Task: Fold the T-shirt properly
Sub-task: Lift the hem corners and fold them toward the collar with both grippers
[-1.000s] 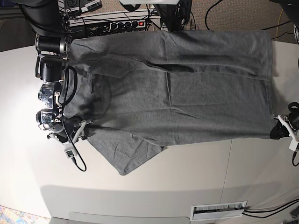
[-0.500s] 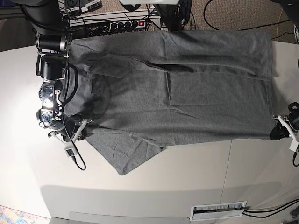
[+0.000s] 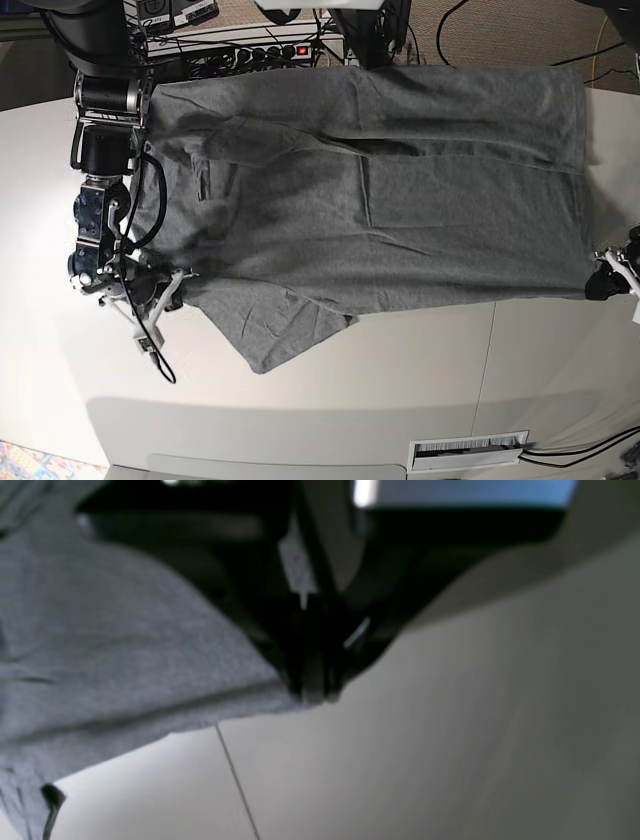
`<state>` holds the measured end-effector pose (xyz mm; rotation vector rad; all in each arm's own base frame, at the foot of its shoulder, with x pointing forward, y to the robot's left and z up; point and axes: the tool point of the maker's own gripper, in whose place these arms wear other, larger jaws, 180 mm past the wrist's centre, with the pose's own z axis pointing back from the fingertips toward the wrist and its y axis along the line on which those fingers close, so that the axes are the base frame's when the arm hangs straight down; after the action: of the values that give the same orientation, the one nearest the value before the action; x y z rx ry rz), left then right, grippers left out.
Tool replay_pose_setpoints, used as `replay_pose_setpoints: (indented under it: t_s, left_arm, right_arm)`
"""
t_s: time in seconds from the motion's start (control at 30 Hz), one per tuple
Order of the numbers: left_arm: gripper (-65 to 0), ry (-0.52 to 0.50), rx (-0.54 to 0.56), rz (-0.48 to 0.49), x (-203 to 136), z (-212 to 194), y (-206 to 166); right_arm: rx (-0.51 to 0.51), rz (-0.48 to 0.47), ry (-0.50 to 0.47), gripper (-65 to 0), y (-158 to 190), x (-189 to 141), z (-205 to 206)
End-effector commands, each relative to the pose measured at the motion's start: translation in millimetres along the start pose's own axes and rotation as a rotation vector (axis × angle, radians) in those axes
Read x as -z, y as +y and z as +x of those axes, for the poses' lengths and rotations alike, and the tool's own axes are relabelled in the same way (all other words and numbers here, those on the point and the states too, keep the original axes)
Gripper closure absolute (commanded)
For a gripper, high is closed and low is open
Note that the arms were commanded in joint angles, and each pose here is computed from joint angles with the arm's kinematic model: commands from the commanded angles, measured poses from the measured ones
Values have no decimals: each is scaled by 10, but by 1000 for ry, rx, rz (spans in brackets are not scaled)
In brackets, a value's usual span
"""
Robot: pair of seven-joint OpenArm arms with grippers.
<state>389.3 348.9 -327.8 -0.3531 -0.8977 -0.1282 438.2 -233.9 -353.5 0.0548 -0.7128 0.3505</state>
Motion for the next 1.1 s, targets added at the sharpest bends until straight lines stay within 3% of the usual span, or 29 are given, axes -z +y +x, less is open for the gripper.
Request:
replay_pose_setpoints:
  t_s: [0.0,0.3,0.53,0.67,0.8,1.07]
  left_arm:
    - [0,-46,8,12,-129,252,71]
    - [0,117,-126,-93,-251,9,-80]
    - [0,322,-198,-230,-429,-287,-331]
    - [0,475,-179,-230,-592,-525,-315]
    - [0,527,-188,-213,-696,-678,-265]
    - [0,634,-240,-202,-851,-1174,-264]
  right_arm:
    - [-11,-24,-61,0,-126,-147,241]
    - [-72,29,-44,0,13,-613,180]
    - [-162,6,26,0,29,-846,-205]
    - [-209,-1,77,0,83,-939,-423]
    - [-238,-6,103,0,123,-1031,-586]
    - [-174,-75,97,0,-82,-1283,-764]
